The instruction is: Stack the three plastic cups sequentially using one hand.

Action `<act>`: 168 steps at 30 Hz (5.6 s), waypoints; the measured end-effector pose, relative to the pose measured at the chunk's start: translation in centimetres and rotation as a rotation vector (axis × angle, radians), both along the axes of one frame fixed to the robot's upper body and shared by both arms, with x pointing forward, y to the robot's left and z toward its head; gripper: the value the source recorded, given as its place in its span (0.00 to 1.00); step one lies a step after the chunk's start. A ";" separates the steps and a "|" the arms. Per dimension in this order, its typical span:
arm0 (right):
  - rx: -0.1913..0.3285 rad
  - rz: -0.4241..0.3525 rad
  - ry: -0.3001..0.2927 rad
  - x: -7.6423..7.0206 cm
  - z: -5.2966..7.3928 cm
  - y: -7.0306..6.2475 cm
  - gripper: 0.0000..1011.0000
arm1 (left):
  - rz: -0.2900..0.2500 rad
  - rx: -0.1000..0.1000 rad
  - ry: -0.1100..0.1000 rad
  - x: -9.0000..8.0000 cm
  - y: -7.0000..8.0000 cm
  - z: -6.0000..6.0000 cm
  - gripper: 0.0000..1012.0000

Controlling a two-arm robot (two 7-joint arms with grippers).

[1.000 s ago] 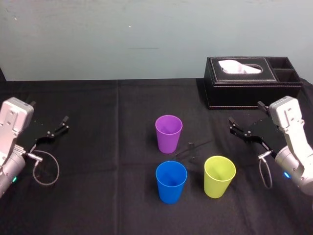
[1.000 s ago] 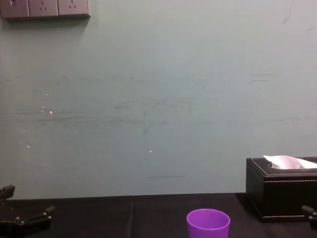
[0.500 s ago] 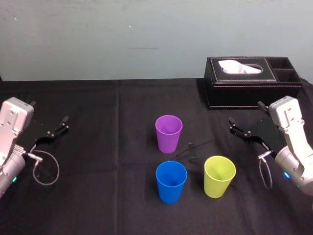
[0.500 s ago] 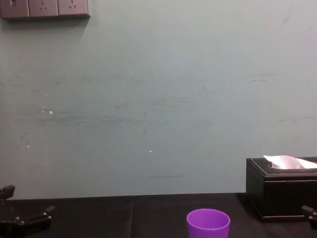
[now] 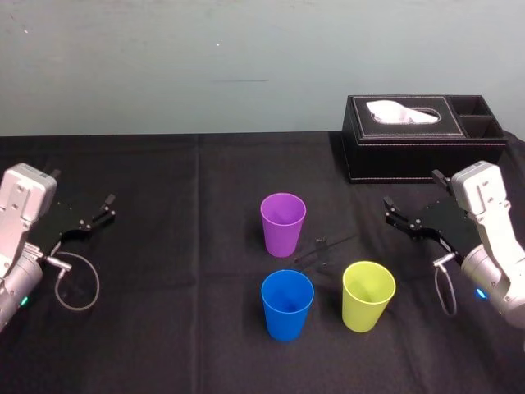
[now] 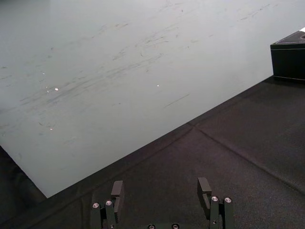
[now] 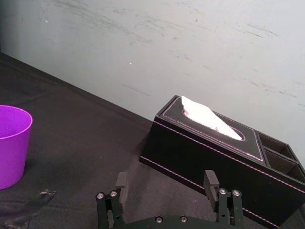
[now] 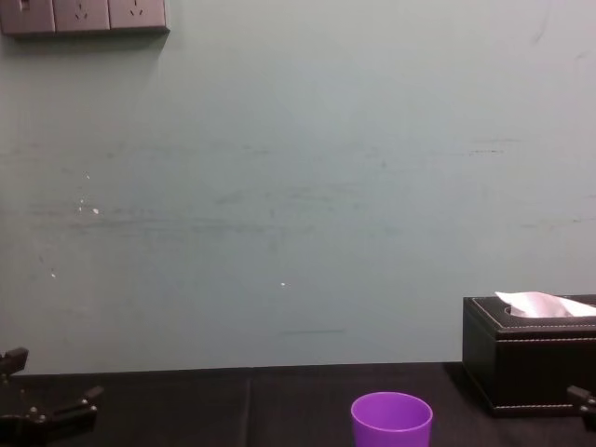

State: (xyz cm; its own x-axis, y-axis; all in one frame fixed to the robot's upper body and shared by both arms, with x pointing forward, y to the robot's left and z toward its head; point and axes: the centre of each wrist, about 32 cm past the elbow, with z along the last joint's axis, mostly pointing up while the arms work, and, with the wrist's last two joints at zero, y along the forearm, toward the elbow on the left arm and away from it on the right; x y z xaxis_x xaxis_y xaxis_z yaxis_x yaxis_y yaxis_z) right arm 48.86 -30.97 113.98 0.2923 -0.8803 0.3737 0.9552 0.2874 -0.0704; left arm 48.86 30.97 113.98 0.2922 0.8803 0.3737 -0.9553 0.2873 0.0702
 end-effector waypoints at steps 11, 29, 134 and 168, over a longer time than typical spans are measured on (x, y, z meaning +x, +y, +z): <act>0.074 0.037 0.000 -0.6 0.2 -0.5 0.99 | 0.000 0.000 0.000 0.0 0.0 0.0 1.00; 0.226 0.134 0.044 -5.4 1.7 -4.0 0.99 | 0.000 0.000 0.000 0.0 0.0 0.0 1.00; 0.219 0.436 0.222 -8.5 -1.6 -2.4 0.99 | 0.000 0.000 0.000 0.0 0.0 0.0 1.00; 0.202 0.451 0.231 -7.4 -2.0 -1.0 0.79 | 0.000 0.000 0.000 0.0 0.0 0.0 1.00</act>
State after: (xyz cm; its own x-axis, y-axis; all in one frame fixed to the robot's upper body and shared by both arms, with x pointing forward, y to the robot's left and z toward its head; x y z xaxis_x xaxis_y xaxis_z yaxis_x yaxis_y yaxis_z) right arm 41.51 -31.92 111.96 0.7119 -0.6964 0.0913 0.7004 0.6944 -0.1648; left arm 48.86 30.97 113.98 0.2923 0.8803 0.3737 -0.9552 0.2874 0.0702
